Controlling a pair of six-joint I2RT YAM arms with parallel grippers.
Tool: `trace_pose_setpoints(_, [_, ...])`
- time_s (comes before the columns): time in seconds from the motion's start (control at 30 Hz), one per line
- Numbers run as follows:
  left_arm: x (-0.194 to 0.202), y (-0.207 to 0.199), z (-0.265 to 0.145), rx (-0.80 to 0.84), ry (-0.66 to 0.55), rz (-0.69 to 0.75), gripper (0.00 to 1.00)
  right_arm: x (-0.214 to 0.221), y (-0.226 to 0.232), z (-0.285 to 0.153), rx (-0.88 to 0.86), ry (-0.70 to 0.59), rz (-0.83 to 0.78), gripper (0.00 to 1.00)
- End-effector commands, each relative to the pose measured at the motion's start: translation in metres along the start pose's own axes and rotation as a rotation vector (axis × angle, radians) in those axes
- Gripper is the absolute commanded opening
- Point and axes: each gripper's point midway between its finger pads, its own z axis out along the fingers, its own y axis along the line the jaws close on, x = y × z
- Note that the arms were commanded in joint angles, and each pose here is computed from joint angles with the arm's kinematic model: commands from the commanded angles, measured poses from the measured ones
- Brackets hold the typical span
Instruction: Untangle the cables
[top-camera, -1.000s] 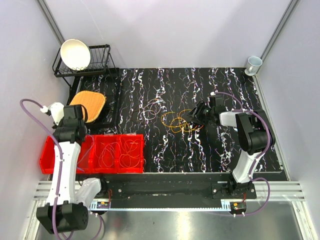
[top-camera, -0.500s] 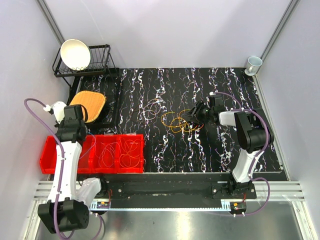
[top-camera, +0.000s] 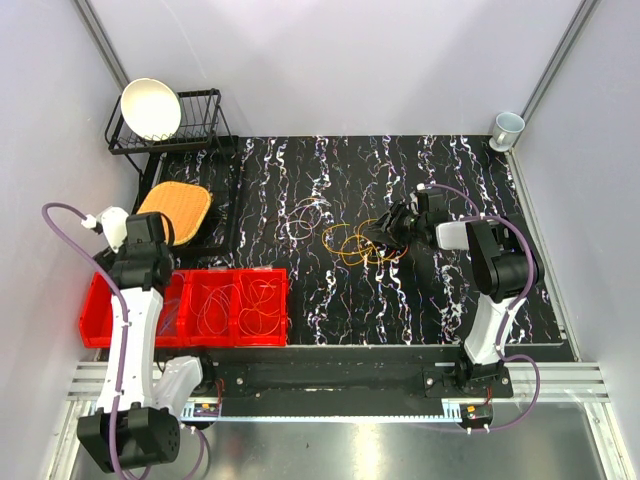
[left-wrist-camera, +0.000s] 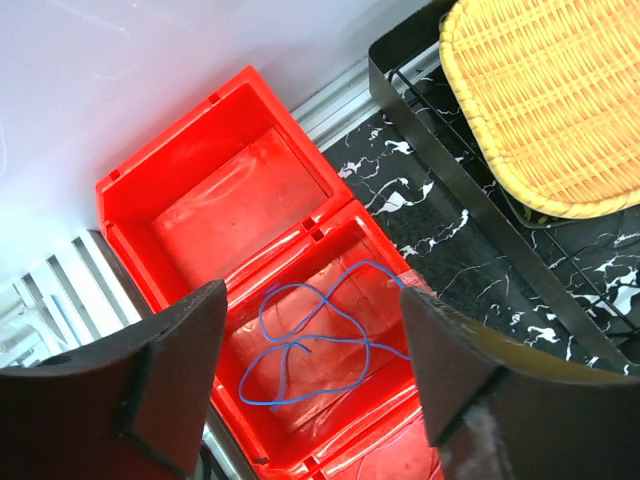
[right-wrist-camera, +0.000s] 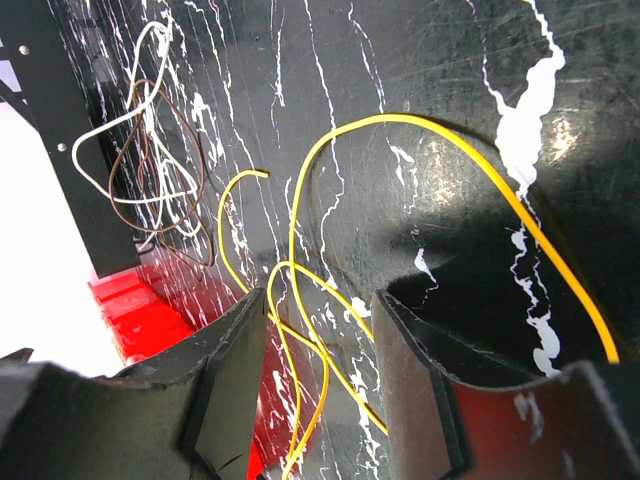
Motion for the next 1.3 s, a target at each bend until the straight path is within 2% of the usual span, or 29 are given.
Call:
trace_pose_setpoints(0.0, [-0.015, 0.005, -0.007, -0.003, -0.05, -0.052, 0.8, 0.003, -0.003, 0.007, 0.012, 0.017, 0.001, 0.53])
trace_pose_setpoints(0.3, [-0.02, 0.004, -0.017, 0.049, -0.069, -0.062, 0.82, 0.002, -0.002, 0.007, 0.01, 0.014, -0.002, 0.53])
trace_pose_setpoints(0.4, [-0.024, -0.003, -0.026, 0.122, -0.081, -0.058, 0.83, 0.003, -0.002, 0.006, 0.012, 0.015, -0.004, 0.52])
trace_pose_setpoints(0.5, [-0.031, -0.019, -0.04, 0.262, -0.108, -0.06, 0.82, -0.001, 0.0, 0.002, 0.021, -0.003, -0.021, 0.53])
trace_pose_setpoints(0.7, [-0.018, -0.077, -0.067, 0.565, -0.064, 0.029, 0.8, -0.009, 0.009, -0.008, 0.031, -0.056, -0.083, 0.56])
trace_pose_setpoints(0.83, [-0.007, -0.118, -0.094, 0.668, -0.042, 0.116, 0.8, -0.015, 0.014, -0.019, 0.051, -0.108, -0.124, 0.71])
trace_pose_setpoints(0.93, [0.005, -0.158, -0.126, 0.792, -0.034, 0.195, 0.81, -0.021, 0.016, -0.027, 0.072, -0.154, -0.15, 0.76])
trace_pose_setpoints(1.13, [0.055, -0.236, -0.161, 0.935, 0.034, 0.383, 0.8, -0.026, 0.017, -0.04, 0.091, -0.215, -0.168, 0.8])
trace_pose_setpoints(1.27, [0.075, -0.276, -0.176, 0.999, 0.052, 0.412, 0.79, -0.025, 0.019, -0.042, 0.083, -0.216, -0.165, 0.8])
